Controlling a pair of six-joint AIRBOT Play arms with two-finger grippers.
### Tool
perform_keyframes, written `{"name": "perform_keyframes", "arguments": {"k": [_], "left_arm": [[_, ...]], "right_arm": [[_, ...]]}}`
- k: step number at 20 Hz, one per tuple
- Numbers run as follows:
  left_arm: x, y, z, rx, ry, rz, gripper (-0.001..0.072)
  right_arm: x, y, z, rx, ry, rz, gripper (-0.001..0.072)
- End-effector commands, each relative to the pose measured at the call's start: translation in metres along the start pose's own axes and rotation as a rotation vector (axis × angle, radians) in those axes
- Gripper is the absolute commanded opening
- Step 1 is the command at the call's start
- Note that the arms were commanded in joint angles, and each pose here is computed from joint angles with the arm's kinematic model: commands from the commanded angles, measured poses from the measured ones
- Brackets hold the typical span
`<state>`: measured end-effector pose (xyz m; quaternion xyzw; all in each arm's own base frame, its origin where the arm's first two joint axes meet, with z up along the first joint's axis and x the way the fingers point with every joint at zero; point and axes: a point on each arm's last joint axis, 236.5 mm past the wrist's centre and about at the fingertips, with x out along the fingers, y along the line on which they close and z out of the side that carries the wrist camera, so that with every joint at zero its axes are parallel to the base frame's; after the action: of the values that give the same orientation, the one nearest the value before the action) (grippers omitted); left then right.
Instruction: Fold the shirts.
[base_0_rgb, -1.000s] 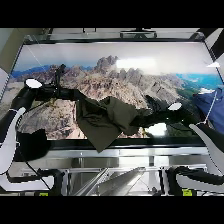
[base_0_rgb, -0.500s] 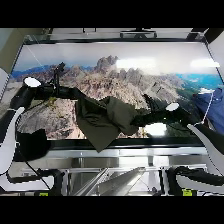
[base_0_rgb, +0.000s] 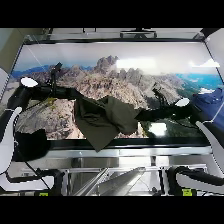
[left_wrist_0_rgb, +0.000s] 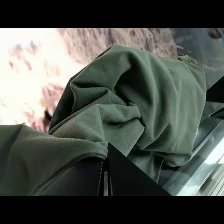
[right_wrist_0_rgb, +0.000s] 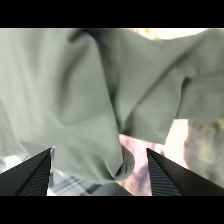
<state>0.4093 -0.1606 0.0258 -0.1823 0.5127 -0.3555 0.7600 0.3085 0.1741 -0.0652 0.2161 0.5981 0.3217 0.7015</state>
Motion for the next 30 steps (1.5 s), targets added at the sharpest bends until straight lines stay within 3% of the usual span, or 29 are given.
{"name": "perform_keyframes", "arguments": {"k": [1,3,5,9,12,16,18,21,24,26,30], "left_arm": [[-0.003,0.002,0.000,-0.008,0.000,-0.001,0.0026],[-0.003,0.002,0.000,-0.008,0.000,-0.001,0.0026],[-0.003,0.001,0.000,-0.011,0.001,-0.004,0.0025],[-0.009,-0.011,-0.004,-0.019,0.012,-0.041,0.0018],[-0.046,-0.036,0.006,-0.007,-0.055,-0.066,0.0018],[-0.137,-0.076,0.018,0.095,-0.255,0.012,0.0019],[-0.184,-0.100,0.018,0.159,-0.379,0.080,0.0022],[-0.245,-0.136,0.006,0.258,-0.550,0.201,0.0023],[-0.297,-0.171,-0.004,0.379,-0.698,0.356,0.0024],[-0.325,-0.196,-0.006,0.457,-0.771,0.452,0.0024],[-0.328,-0.220,0.000,0.541,-0.751,0.423,0.0024]], "right_arm": [[0.031,0.001,-0.024,0.002,0.113,0.013,0.0643],[0.048,0.011,-0.032,0.016,0.150,0.053,0.0597],[0.053,0.025,-0.029,-0.003,0.135,0.102,0.0012],[0.023,0.063,-0.005,-0.068,0.097,0.197,0.0018],[-0.060,0.127,0.032,-0.196,-0.030,0.312,0.0018],[-0.254,0.222,0.095,-0.430,-0.631,0.340,0.0018],[-0.353,0.249,0.097,-0.490,-0.963,0.265,0.0018],[-0.434,0.264,0.072,-0.528,-1.268,0.098,0.0018],[-0.455,0.276,0.049,-0.568,-1.368,-0.031,0.0018],[-0.448,0.285,0.043,-0.561,-1.351,-0.001,0.0018],[-0.421,0.270,0.044,-0.559,-1.230,-0.037,0.0018]]}}
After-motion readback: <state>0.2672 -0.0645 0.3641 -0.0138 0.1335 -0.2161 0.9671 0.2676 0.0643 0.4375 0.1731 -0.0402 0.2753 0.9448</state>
